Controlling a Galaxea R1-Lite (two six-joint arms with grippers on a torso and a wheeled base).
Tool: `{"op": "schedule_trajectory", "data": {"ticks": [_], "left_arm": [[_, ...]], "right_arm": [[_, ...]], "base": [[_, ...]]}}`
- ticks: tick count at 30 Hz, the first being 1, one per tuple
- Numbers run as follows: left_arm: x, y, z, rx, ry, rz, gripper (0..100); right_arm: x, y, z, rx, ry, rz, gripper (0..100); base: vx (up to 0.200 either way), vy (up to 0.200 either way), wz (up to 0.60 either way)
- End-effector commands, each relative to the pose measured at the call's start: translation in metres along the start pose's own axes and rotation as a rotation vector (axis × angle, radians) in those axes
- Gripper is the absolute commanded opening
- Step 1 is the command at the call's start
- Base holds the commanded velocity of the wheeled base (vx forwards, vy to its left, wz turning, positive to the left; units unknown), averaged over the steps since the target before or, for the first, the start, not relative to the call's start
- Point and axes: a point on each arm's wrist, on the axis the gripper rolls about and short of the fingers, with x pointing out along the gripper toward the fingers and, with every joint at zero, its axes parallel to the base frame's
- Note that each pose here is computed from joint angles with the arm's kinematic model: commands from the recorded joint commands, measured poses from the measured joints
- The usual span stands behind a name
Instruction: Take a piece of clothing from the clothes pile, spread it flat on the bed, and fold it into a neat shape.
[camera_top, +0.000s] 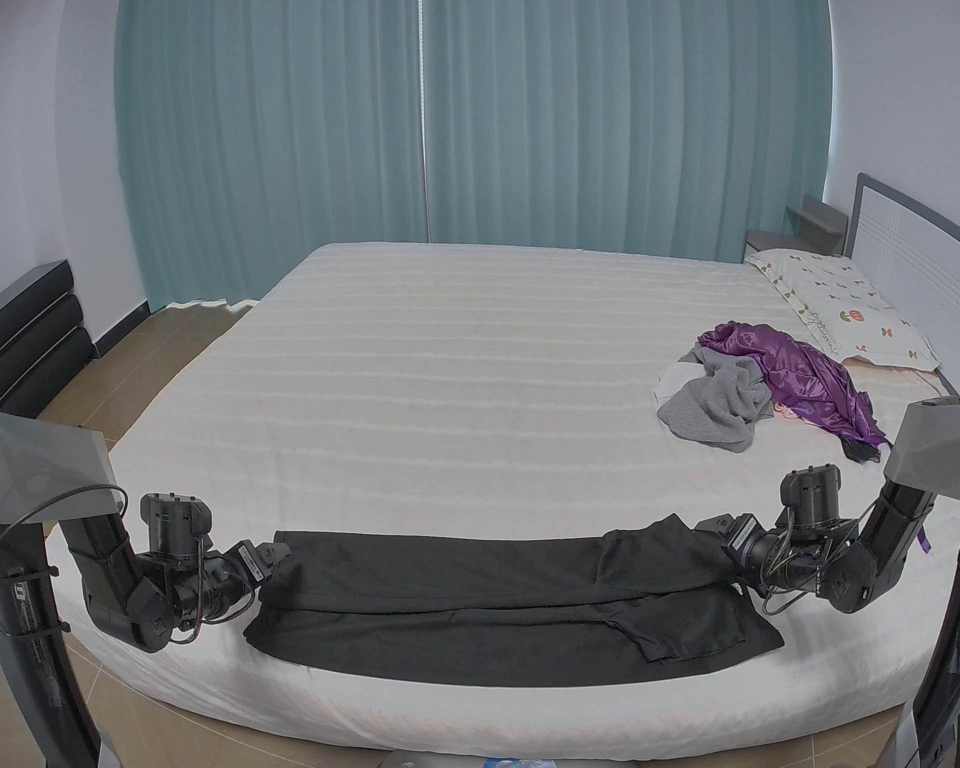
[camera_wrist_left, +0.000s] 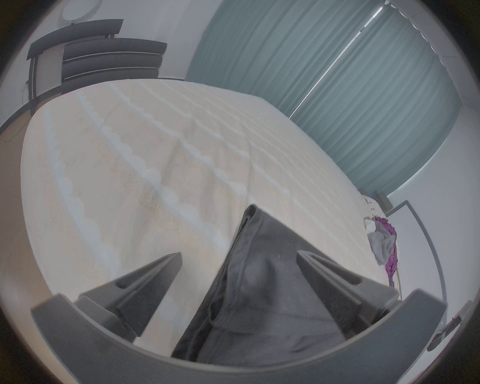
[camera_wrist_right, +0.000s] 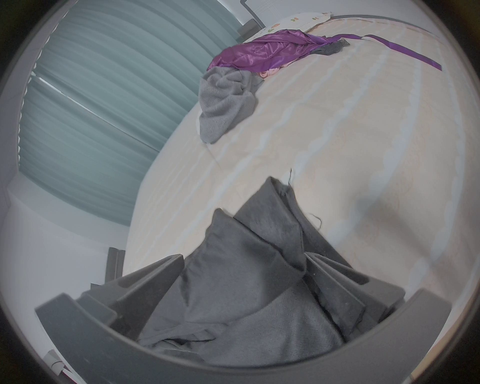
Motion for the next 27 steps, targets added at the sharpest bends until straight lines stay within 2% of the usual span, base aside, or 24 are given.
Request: {"op": "schedule_trajectory", "data": {"ticks": [1, 4, 7, 11, 17, 18, 27], "left_arm": [[0.004, -0.007, 0.016, -0.024, -0.058, -0.037, 100], [0.015, -0.015, 0.03, -0.054, -0.091, -0.072, 100], [0.037, -0.016, 0.03, -0.057, -0.064, -0.095, 100], [0.066, -0.014, 0.031, -0.053, -0.049, -0.084, 100], [0.079, -0.012, 0.029, -0.051, -0.036, -0.074, 100], [0.079, -0.012, 0.03, -0.049, -0.037, -0.076, 0], [0.086, -0.01, 0.04, -0.063, -0.094, -0.084, 0]], "right_arm": [[-0.008, 0.004, 0.019, 0.027, -0.035, 0.057, 100], [-0.007, -0.001, 0.028, 0.056, -0.034, 0.07, 100], [-0.007, -0.006, 0.028, 0.085, -0.018, 0.088, 100], [-0.007, -0.011, 0.024, 0.116, 0.001, 0.099, 100], [-0.005, -0.014, 0.022, 0.115, -0.002, 0.105, 100], [-0.006, -0.014, 0.022, 0.117, -0.002, 0.107, 100], [-0.007, -0.017, 0.019, 0.122, 0.008, 0.095, 100]], "base": [[0.0, 0.0, 0.0], [0.0, 0.0, 0.0], [0.0, 0.0, 0.0], [0.0, 0.0, 0.0], [0.0, 0.0, 0.0], [0.0, 0.0, 0.0], [0.0, 0.0, 0.0]]}}
